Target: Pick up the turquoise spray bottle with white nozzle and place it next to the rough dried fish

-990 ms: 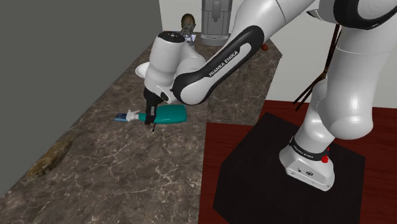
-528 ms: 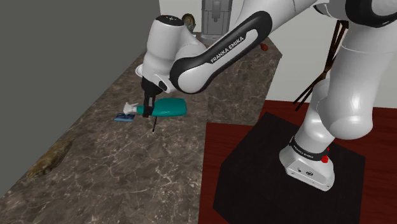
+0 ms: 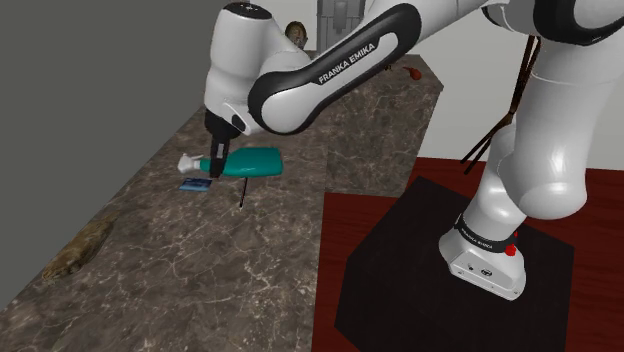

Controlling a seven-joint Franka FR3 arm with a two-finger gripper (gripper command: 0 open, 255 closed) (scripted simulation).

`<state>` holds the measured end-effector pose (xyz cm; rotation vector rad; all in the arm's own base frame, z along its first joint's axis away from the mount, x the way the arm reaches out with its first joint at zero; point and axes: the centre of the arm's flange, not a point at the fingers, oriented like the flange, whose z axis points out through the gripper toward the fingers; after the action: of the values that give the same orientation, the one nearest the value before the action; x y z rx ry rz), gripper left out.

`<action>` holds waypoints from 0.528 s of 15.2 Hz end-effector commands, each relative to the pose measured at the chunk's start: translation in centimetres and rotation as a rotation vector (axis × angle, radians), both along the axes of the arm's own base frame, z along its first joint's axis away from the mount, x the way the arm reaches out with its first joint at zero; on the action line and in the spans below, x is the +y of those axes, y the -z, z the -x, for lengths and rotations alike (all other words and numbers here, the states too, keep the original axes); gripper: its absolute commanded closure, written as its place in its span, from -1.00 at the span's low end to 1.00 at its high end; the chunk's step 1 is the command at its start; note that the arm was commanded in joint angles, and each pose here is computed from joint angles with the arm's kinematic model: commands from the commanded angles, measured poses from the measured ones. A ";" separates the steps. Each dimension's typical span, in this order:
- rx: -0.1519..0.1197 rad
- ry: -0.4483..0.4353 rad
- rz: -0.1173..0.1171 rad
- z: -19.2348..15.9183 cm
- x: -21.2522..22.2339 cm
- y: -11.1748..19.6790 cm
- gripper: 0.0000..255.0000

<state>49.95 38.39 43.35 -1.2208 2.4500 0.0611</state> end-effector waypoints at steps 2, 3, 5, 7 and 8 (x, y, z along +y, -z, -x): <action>0.000 0.001 0.000 -2.1 3.3 0.1 1.00; 0.000 0.001 0.000 -2.8 4.5 0.0 1.00; 0.000 0.000 0.000 -4.2 6.7 0.0 1.00; 0.000 0.000 0.000 -5.6 8.9 0.0 1.00; 0.000 0.000 0.000 -6.4 10.2 0.0 1.00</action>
<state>55.49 47.34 43.24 -1.2238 2.4493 0.0615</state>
